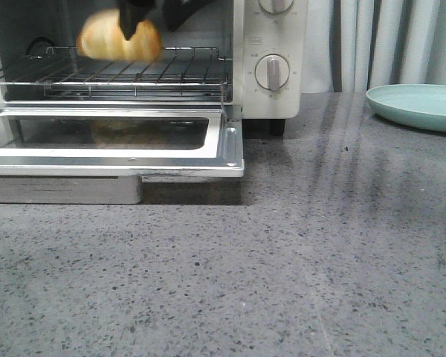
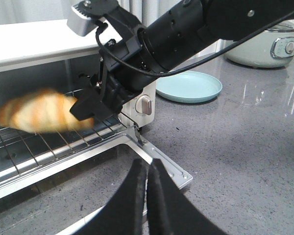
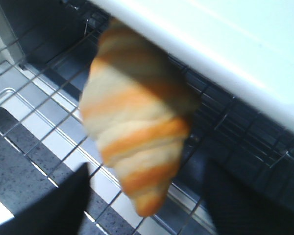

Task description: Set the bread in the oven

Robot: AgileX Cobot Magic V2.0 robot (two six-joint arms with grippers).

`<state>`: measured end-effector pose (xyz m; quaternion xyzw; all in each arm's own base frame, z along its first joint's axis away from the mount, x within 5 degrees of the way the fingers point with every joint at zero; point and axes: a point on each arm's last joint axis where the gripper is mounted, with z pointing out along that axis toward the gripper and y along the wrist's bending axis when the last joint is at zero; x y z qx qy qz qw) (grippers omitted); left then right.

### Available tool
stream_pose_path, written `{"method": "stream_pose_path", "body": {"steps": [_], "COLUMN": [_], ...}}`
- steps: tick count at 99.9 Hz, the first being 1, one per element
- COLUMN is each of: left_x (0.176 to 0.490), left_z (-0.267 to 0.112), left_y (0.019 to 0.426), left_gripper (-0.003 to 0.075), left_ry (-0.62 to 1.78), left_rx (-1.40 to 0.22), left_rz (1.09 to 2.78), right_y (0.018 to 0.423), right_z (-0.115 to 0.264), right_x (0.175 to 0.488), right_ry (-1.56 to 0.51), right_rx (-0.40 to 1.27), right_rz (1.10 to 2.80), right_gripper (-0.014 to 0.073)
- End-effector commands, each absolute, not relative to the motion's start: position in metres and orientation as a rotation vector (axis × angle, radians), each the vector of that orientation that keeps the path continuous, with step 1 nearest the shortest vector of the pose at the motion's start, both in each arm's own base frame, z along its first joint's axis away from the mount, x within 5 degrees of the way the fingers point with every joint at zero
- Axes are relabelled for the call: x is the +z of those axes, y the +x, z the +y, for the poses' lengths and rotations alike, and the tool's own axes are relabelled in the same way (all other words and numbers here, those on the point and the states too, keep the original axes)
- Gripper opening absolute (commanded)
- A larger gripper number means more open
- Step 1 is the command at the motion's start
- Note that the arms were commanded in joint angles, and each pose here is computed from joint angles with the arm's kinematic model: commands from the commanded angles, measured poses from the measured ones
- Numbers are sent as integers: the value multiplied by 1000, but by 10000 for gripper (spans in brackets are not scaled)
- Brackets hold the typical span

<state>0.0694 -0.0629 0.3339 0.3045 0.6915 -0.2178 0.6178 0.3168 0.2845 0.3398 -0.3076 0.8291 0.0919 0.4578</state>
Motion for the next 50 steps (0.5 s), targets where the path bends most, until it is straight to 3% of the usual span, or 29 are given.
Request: {"method": "stream_pose_path", "body": {"steps": [1, 7, 15, 27, 35, 50], "left_x": [351, 354, 359, 353, 342, 314], "left_z": [-59, -55, -48, -40, -36, -32], "left_y": [71, 69, 61, 43, 33, 22], "left_gripper": [-22, -22, -22, -22, -22, -22], "left_ry": [573, 511, 451, 434, 409, 383], "left_rx": [-525, -524, -502, -474, -488, -507], "left_rz": [1535, 1512, 1452, 1382, 1366, 1361], "right_y": [309, 303, 291, 250, 215, 152], "right_z": [274, 269, 260, 237, 208, 144], "right_x": [380, 383, 389, 404, 416, 418], "right_ry": [-711, -701, -704, -738, -738, -711], "right_rx": [266, 262, 247, 247, 295, 373], "right_rz": [1945, 1987, 2031, 2028, 1952, 1746], "right_gripper": [638, 622, 538, 304, 175, 8]}}
